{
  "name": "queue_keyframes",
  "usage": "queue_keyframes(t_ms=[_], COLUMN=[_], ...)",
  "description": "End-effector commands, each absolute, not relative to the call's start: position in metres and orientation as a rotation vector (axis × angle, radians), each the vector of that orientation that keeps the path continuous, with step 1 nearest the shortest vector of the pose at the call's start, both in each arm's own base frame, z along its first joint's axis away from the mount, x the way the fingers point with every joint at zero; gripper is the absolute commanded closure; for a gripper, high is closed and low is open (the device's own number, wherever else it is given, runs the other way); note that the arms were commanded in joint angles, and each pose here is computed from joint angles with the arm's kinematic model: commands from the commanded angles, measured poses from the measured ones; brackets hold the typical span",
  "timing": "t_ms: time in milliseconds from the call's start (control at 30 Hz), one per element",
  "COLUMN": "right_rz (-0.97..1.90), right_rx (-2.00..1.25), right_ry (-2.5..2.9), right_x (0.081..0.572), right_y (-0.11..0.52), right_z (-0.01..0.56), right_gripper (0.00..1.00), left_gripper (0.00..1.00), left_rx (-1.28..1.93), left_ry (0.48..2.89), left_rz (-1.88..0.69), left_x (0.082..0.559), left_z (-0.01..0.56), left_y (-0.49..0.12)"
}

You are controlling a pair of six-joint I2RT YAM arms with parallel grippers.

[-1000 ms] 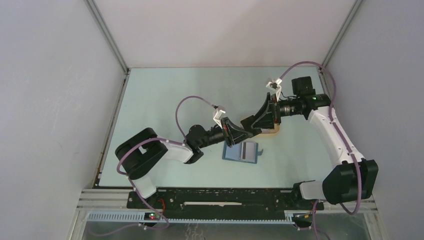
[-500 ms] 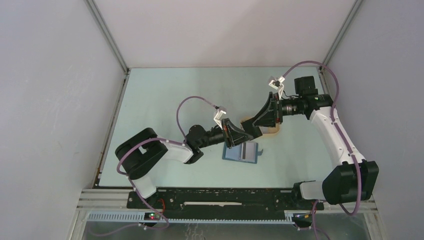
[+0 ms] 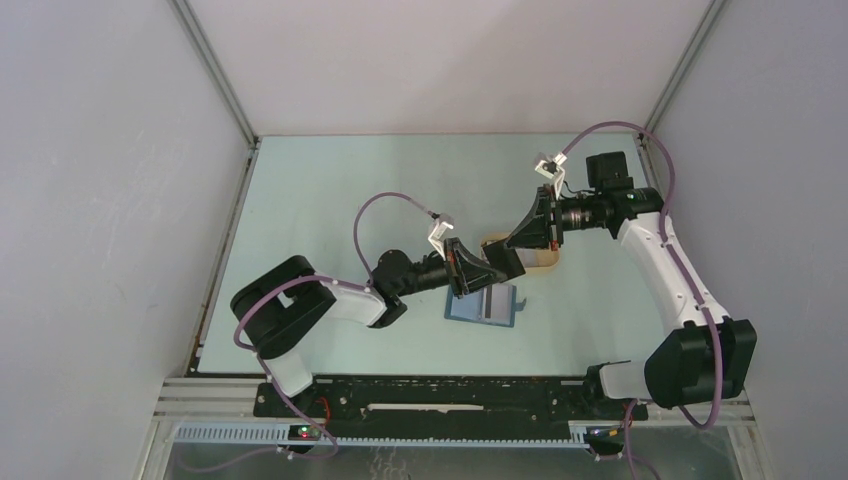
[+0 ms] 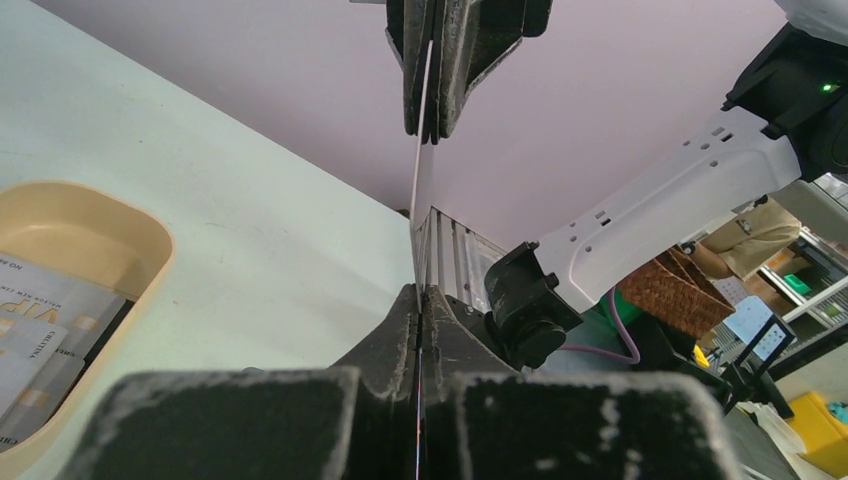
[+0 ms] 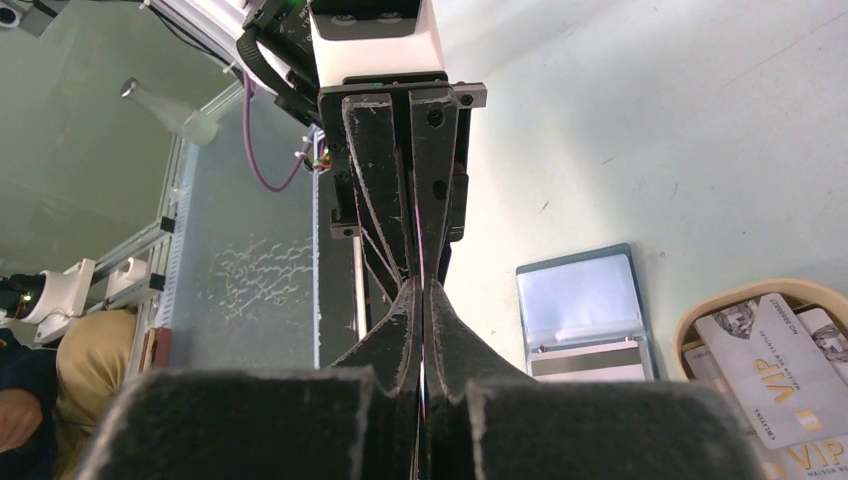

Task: Put the credit cards into the card holder
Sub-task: Pick up the credit card from the storage box, then move the storage box to the center of the board.

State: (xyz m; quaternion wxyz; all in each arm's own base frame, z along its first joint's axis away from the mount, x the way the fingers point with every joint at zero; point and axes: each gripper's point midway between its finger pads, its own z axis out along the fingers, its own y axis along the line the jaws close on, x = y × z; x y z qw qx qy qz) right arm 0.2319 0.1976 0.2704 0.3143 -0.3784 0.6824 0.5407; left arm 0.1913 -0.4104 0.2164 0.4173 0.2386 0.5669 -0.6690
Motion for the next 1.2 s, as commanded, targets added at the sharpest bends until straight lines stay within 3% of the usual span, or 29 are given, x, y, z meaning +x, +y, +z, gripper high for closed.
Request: queue_keyframes(t_ms=[0, 133, 233, 333, 433, 600, 767, 1167], right_rz=[1.434, 1.409, 1.397, 1.384, 1.355, 1.132, 0.822, 0.534], right_rx=[-1.014, -1.014, -1.001, -0.979, -0.913, -0.756, -0.929, -1.367], right_ry=[1.779, 1.776, 1.776, 1.782, 1.815, 1.923, 1.961, 1.734], right_x=[0.230, 0.230, 0.230, 0.232, 0.239, 0.267, 0.270, 0.251], right_y=[0.201, 0.197, 0.194, 0.188, 0.181, 0.159, 0.150, 0.160], right_z=[0.273, 0.275, 0.277, 0.278, 0.275, 0.255, 0.224, 0.180], right_gripper=[1.00, 1.00, 1.00, 1.00, 1.00, 1.00, 1.00, 1.00], left_gripper=[0.97, 0.81, 0.60, 0.49, 0.49, 0.58, 0.61, 0.59], left_rx=[0.587, 0.570, 0.542, 0.507, 0.461, 0.398, 0.400, 0.404], left_ry=[1.405, 1.407, 1.428, 1.455, 1.512, 1.735, 1.922, 1.904], left_rz=[-1.675, -1.652, -1.621, -1.565, -1.489, -1.230, -0.970, -1.108], left_x=[0.190, 0.193, 0.198, 0.206, 0.217, 0.248, 0.266, 0.248], left_z=[0.219, 0.219, 0.216, 0.212, 0.200, 0.158, 0.127, 0.135], left_y=[-0.406, -0.397, -0.386, -0.372, -0.359, -0.343, -0.323, -0.330])
